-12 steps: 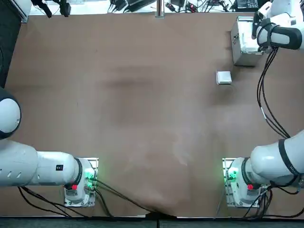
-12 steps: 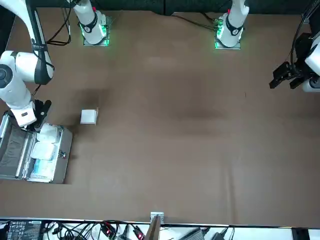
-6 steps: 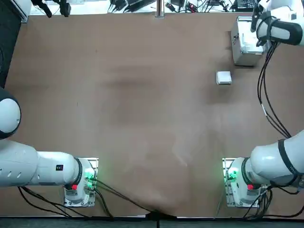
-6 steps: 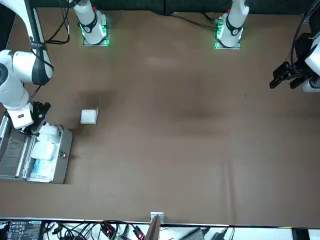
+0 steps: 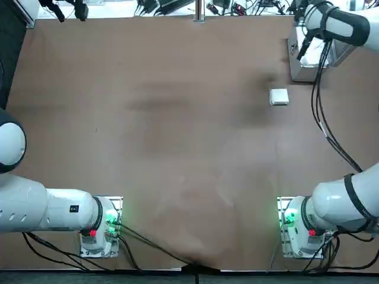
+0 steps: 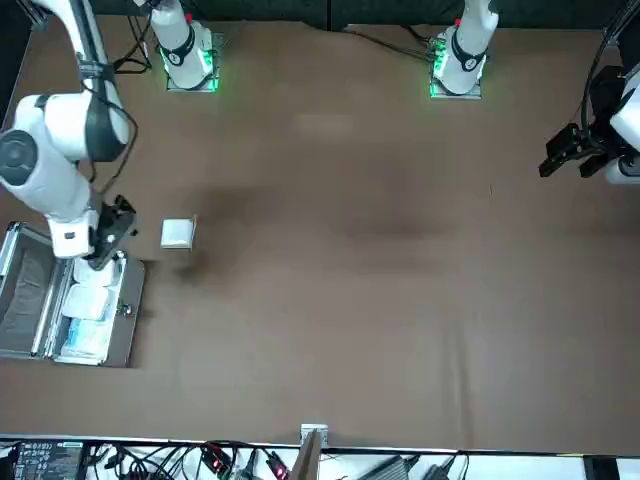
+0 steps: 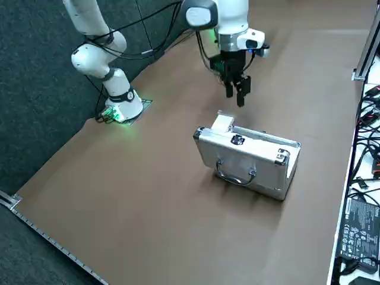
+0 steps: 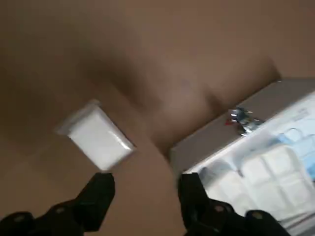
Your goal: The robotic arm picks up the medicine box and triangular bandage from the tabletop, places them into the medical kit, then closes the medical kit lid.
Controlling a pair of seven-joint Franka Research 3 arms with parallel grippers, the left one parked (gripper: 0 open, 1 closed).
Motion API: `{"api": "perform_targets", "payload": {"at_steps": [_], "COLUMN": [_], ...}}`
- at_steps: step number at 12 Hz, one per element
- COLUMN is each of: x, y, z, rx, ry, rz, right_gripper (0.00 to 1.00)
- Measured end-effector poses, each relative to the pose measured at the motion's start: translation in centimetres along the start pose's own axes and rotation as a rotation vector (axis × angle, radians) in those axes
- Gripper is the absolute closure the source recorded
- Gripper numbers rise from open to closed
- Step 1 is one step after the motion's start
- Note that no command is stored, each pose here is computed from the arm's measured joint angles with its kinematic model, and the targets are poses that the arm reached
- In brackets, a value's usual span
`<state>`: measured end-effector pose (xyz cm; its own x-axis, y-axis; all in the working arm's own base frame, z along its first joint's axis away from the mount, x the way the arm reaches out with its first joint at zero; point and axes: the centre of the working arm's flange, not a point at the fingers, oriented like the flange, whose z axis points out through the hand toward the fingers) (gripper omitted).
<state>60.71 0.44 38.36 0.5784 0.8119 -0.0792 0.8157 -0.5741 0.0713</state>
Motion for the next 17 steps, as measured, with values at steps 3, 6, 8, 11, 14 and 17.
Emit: {"api": "perform_targets", "payload": {"at_steps": [3, 6, 8, 11, 14, 17], "x": [4.9, 8.2, 9.8, 11.4, 12.2, 13.1], "y": [-5.4, -9.4, -11.2, -12.7, -13.8, -15.3], "z": [0.3, 1.9, 3.6, 6.8, 10.6, 13.7], "rx": [0.052, 0.068, 0.079, 0.069, -0.017, -0.097], "ry": [-0.044, -0.079, -0.101, -0.136, -0.206, -0.248], "rz": [0.206, 0.351, 0.438, 0.534, 0.622, 0.671], "right_gripper": [0.16, 0.22, 0.25, 0.27, 0.32, 0.35]}}
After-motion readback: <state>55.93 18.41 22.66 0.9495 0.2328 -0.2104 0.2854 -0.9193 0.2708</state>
